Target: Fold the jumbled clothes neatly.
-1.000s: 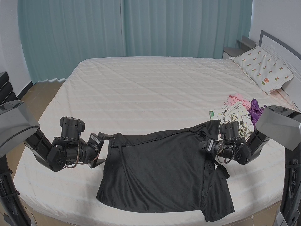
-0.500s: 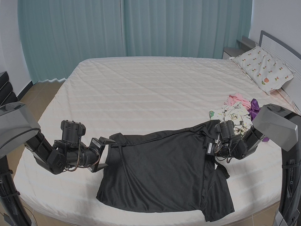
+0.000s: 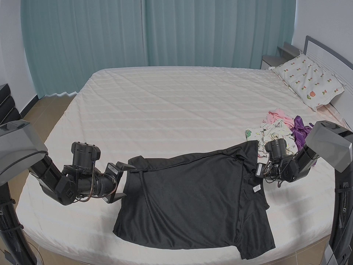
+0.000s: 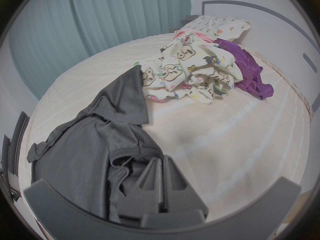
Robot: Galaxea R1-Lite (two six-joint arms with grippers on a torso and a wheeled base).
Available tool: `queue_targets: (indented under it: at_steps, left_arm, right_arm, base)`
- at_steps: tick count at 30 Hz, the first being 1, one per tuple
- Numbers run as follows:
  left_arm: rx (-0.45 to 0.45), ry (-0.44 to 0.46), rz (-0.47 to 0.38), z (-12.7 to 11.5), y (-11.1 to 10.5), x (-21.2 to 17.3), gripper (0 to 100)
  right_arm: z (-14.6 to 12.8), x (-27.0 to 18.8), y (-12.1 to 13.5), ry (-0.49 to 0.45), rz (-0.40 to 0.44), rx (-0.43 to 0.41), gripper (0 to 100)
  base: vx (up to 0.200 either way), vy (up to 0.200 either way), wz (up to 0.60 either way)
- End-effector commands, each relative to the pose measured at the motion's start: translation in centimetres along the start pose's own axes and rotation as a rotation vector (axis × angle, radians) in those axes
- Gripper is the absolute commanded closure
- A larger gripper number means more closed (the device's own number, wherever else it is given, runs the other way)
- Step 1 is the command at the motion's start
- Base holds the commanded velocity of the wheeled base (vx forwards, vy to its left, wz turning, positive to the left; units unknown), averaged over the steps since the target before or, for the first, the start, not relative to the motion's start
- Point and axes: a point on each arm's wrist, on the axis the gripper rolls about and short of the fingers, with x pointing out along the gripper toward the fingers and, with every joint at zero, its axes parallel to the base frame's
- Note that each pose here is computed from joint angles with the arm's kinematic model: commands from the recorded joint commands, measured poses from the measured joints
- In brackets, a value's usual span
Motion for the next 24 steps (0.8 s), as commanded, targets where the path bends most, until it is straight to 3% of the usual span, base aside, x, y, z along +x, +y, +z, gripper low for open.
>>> queue_targets:
  at_steps: [1, 10, 15, 20, 21, 24]
  left_arm:
    - [0.002, 0.001, 0.001, 0.0, 0.0, 0.1, 0]
    - [0.001, 0.002, 0.004, -0.1, 0.1, 0.0, 0]
    - [0.001, 0.002, 0.004, -0.1, 0.1, 0.0, 0]
    - [0.000, 0.001, 0.006, -0.1, 0.2, 0.0, 0]
    - [0.000, 0.002, 0.005, -0.1, 0.2, 0.0, 0]
    - [0.001, 0.002, 0.004, -0.1, 0.1, 0.0, 0]
  right_arm:
    - [0.8, 0.2, -1.6, -0.004, -0.017, 0.030, 100]
    - [2.6, 1.7, -5.2, -0.055, -0.036, 0.110, 100]
    - [2.9, 2.5, -5.5, -0.099, 0.025, 0.136, 100]
    - [3.5, 4.2, -5.6, -0.150, 0.016, 0.150, 100]
    - [3.6, 4.3, -5.7, -0.157, 0.014, 0.153, 0]
    - [3.9, 4.7, -6.0, -0.178, 0.017, 0.170, 0]
  base:
    - [0.000, 0.000, 0.00]
    - [0.000, 0.000, 0.00]
    - [0.000, 0.000, 0.00]
    - [0.000, 0.000, 0.00]
    - [0.000, 0.000, 0.00]
    - [0.000, 0.000, 0.00]
